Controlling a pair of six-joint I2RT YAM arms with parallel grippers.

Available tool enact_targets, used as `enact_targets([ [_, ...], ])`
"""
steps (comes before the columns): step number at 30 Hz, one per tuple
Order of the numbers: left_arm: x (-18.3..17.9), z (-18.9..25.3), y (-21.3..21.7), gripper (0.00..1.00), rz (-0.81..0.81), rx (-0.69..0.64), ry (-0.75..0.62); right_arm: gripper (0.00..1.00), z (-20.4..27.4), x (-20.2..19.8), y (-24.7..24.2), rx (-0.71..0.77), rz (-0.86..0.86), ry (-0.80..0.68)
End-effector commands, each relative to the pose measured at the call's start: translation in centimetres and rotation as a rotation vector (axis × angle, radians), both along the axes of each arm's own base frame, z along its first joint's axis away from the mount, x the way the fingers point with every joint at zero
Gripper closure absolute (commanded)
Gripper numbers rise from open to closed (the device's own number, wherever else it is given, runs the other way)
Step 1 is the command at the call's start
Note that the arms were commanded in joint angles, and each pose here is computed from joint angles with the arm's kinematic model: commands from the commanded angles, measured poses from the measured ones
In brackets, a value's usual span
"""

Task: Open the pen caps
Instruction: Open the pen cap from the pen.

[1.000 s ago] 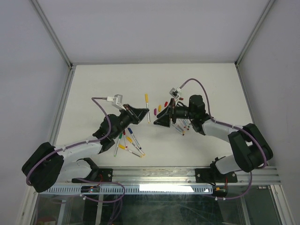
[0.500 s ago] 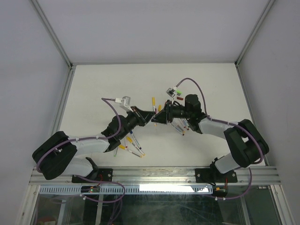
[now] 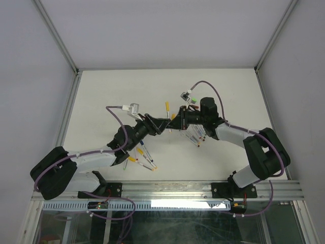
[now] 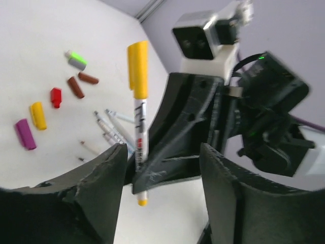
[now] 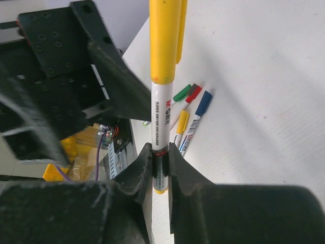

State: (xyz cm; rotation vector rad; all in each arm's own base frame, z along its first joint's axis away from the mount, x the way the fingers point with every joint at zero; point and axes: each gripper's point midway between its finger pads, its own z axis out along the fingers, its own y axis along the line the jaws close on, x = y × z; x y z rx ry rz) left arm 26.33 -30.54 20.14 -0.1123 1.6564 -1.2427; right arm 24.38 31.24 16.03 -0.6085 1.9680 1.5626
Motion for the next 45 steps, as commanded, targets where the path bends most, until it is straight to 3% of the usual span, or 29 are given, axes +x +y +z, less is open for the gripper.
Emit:
enact_targets([
  [1, -1.2, 5.4, 1.2, 0.32, 0.005, -0.059, -0.179, 1.00, 2.3, 0.1, -1.2, 0.010, 0.112, -0.140],
  [5, -2.0, 6.5, 2.6, 0.10, 0.011, -0.035, -0.260, 1.00, 3.0, -0.9, -2.6, -0.009, 0.242, -0.251],
  [6, -2.2, 6.7, 2.8, 0.07, 0.006, -0.029, -0.273, 1.00, 3.2, -1.2, -3.0, -0.028, 0.238, -0.194],
  [7, -2.4, 6.9, 3.0, 0.05, -0.004, -0.025, -0.283, 1.00, 3.1, -1.8, -3.5, -0.031, 0.308, -0.286],
  [9, -2.7, 7.2, 3.1, 0.02, -0.036, -0.014, -0.291, 1.00, 3.7, -2.4, -4.4, -0.038, 0.352, -0.333],
  [13, -3.6, 6.8, 2.7, 0.01, -0.117, 0.020, -0.283, 1.00, 4.5, -1.8, -6.4, -0.088, 0.308, -0.396],
  [22, -4.8, 6.8, 1.6, 0.01, -0.221, -0.004, -0.298, 1.00, 2.6, -1.9, -8.2, -0.194, 0.267, -0.363],
  [39, -2.7, 5.1, 1.3, 0.01, -0.164, -0.148, -0.153, 1.00, 0.4, -2.1, -7.3, -0.310, 0.289, -0.391],
  [45, -1.1, 3.7, 2.4, 0.03, -0.053, -0.193, -0.016, 1.00, -0.1, -1.5, -7.3, -0.346, 0.263, -0.390],
])
